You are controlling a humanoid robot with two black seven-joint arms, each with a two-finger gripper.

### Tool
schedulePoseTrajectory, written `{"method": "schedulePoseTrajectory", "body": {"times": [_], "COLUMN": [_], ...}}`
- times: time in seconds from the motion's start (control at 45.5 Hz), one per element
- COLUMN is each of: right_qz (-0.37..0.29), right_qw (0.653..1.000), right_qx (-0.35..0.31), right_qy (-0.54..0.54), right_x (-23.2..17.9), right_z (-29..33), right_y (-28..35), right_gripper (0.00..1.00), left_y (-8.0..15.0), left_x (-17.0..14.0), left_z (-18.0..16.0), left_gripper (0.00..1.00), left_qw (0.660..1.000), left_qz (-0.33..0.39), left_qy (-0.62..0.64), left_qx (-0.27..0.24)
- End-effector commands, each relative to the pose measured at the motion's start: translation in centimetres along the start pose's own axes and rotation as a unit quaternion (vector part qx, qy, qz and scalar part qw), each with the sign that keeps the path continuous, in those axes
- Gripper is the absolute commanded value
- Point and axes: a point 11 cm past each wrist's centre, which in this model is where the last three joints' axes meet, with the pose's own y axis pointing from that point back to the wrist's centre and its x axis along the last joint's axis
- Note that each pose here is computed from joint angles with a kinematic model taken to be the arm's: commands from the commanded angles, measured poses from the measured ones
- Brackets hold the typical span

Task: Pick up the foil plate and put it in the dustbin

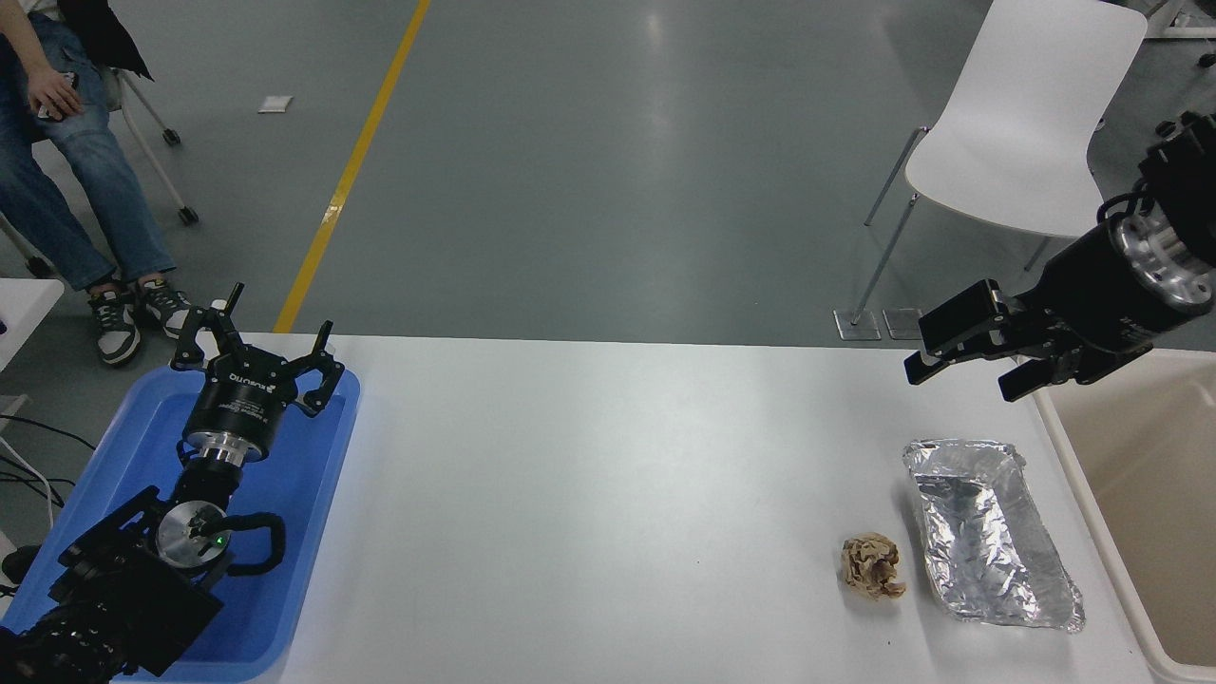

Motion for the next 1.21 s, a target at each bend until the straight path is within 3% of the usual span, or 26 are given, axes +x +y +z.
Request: {"method": "schedulePoseTrajectory", "body": {"times": [0.0,1.187], "right_qz": [0.000,-0.001], "right_qw": [1.000,1.000], "right_qx": [0.000,-0.015], "right_qy": [0.000,0.005], "right_x": [0.0,-0.2], "right_z": [0.0,1.9], "right_y": [0.0,-0.6], "right_gripper": [1.00,1.00], "left_y": [0.0,-0.1], "left_x": [0.0,0.0], "left_z": [0.0,0.0], "left_gripper": [1.00,1.00], "left_qw": [1.000,1.000], "left_qz": [0.000,-0.001], "left_qy": [0.000,0.000], "left_qx": [0.000,0.000]}}
